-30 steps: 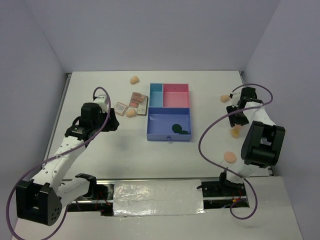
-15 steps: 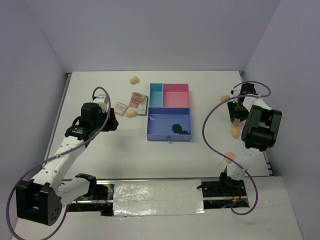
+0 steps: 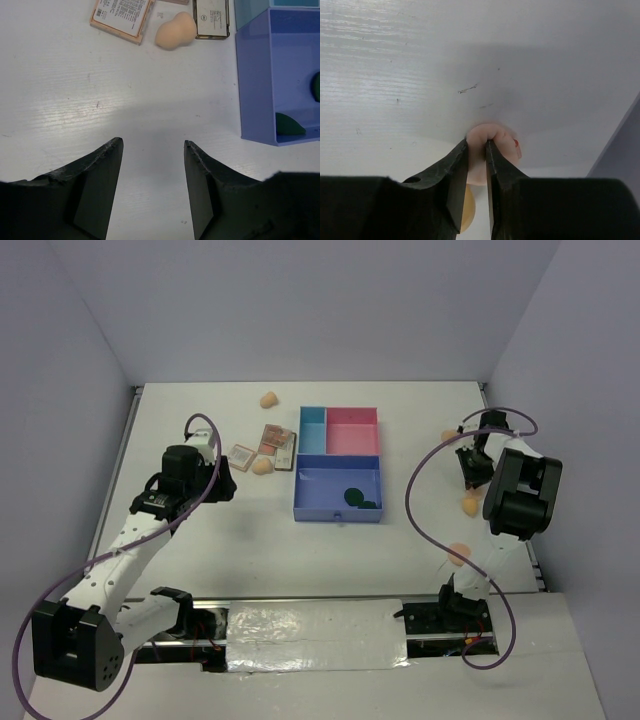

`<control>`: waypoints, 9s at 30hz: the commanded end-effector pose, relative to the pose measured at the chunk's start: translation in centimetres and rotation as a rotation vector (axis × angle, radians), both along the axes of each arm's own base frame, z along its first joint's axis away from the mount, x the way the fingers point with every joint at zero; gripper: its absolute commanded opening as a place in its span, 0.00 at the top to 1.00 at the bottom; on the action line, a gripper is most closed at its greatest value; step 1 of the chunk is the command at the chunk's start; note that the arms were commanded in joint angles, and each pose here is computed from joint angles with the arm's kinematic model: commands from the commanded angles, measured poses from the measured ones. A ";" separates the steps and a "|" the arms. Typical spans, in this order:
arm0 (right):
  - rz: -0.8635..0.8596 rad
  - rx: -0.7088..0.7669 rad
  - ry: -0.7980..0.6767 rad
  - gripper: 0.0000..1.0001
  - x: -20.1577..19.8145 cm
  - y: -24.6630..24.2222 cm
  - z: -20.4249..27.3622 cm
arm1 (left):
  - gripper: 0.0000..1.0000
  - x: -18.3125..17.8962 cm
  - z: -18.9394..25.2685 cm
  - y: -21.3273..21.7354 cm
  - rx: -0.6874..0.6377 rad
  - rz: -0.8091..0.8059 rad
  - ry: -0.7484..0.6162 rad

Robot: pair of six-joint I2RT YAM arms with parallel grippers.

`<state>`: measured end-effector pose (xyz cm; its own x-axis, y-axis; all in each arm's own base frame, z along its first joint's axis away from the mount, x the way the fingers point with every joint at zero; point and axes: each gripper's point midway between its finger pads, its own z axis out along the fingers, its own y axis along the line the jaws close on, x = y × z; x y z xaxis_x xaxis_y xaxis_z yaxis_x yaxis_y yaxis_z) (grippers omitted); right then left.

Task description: Organize the makeup

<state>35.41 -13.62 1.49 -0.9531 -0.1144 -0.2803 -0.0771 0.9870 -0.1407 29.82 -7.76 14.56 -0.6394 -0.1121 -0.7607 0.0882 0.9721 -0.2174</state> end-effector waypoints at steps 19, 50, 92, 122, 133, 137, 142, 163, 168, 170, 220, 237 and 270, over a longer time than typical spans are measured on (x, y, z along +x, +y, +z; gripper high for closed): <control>0.550 0.457 -0.167 1.00 3.4 9.7 11.6 | 0.36 0.8 0.7 0.4 0.019 -0.003 -0.045; 1.276 0.448 -0.213 0.66 -1.4 33.2 12.0 | 0.35 0.7 2.0 0.5 0.000 -0.003 -0.088; 0.672 -0.124 0.091 0.40 -11.3 14.2 8.0 | 0.32 -0.8 9.0 -2.2 -0.222 -0.025 -0.158; 0.591 -0.044 0.241 0.43 -18.3 8.3 -1.8 | 0.30 -2.7 5.2 -2.6 -0.250 -0.020 -0.023; 0.584 -0.012 0.182 0.92 -17.3 8.9 -0.6 | 0.30 -2.6 4.6 -2.3 -0.233 -0.014 -0.014; 0.629 0.052 0.064 0.96 -15.3 10.7 2.7 | 0.30 -2.5 5.1 -2.2 -0.226 -0.015 -0.031; 0.743 0.246 -0.127 1.00 -13.0 15.2 8.0 | 0.30 -2.4 5.7 -1.9 -0.211 -0.014 -0.062; 0.773 1.076 -0.203 1.00 -9.1 30.4 20.9 | 0.30 -3.4 5.7 -1.5 -0.213 -0.016 -0.150; 0.788 0.969 -0.259 0.95 -6.2 32.8 18.9 | 0.30 -3.5 5.1 -1.4 -0.205 -0.016 -0.147; 0.789 0.932 -0.253 0.90 -5.3 34.0 17.7 | 0.30 -3.4 5.0 -1.4 -0.202 -0.013 -0.148; 0.823 0.625 -0.437 0.21 -1.2 33.7 17.3 | 0.13 -2.1 4.2 -3.5 -0.265 -0.087 -0.068; 1.169 0.718 -0.636 0.23 -5.0 34.6 21.2 | 0.30 5.8 1.4 -5.8 0.047 -0.333 0.030; 1.029 0.758 -0.692 0.41 -3.5 30.8 22.2 | 0.61 14.3 -10.9 -7.9 0.390 -0.511 0.255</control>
<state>31.98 17.22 22.02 -0.2511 -0.2954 -0.9218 -0.9088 0.3997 0.1195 43.97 -15.50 4.32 -0.7003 0.4825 -0.5260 0.5356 0.8424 0.0596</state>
